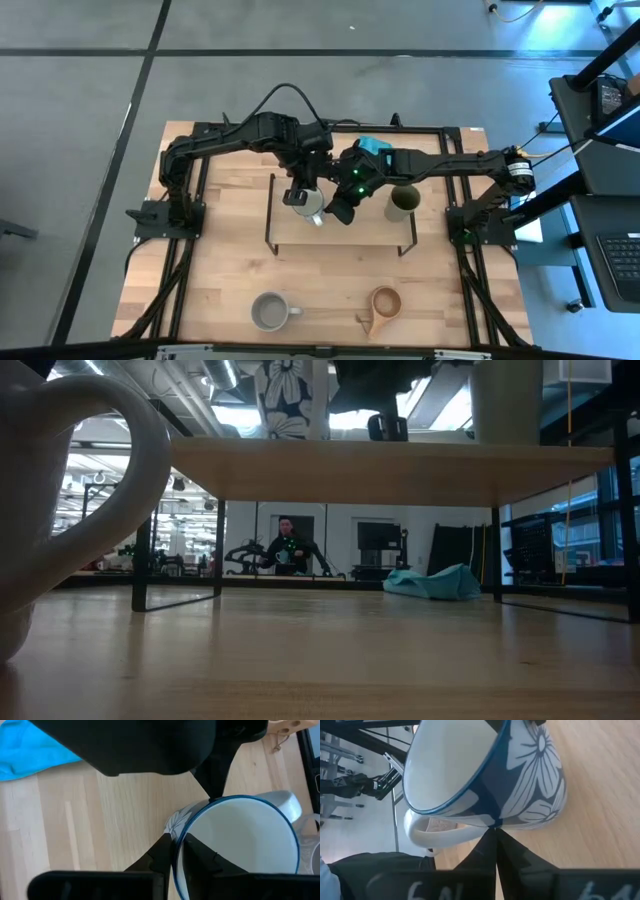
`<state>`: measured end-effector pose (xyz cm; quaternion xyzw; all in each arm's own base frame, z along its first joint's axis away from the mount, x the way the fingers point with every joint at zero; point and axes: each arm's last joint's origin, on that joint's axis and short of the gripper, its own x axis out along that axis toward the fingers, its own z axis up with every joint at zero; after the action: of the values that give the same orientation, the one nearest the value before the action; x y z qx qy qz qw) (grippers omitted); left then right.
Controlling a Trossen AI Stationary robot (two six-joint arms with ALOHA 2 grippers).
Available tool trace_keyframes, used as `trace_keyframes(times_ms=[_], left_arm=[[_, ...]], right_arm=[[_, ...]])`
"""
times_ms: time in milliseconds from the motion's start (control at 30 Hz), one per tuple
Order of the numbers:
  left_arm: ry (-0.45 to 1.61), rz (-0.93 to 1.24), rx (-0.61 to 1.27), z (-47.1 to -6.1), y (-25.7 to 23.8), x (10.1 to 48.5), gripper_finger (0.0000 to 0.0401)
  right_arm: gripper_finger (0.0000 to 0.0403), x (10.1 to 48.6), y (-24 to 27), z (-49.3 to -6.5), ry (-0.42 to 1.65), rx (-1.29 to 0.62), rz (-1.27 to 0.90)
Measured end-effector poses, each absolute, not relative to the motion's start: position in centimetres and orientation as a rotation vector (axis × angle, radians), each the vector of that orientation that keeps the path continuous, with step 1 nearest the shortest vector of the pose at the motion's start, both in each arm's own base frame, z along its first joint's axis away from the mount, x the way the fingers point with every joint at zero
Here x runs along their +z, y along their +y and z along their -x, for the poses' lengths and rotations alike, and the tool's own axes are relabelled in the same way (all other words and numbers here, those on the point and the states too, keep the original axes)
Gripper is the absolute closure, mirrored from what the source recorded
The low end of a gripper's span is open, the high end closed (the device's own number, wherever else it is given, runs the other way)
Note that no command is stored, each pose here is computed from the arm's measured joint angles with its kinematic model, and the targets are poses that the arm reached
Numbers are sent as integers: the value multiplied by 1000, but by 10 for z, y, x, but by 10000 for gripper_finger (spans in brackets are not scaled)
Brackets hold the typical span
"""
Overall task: Stack small to large cups/mugs on shelf
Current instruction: Put the blue patterned mug on the shelf
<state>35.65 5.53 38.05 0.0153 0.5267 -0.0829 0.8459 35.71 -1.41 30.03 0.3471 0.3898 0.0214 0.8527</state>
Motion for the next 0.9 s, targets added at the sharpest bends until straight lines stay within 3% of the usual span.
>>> trace_keyframes(times_ms=[900], left_arm=[[1090,-84,-164,-361,57,379,365]], right_arm=[[391,300,-13,-352,895,95,-708]])
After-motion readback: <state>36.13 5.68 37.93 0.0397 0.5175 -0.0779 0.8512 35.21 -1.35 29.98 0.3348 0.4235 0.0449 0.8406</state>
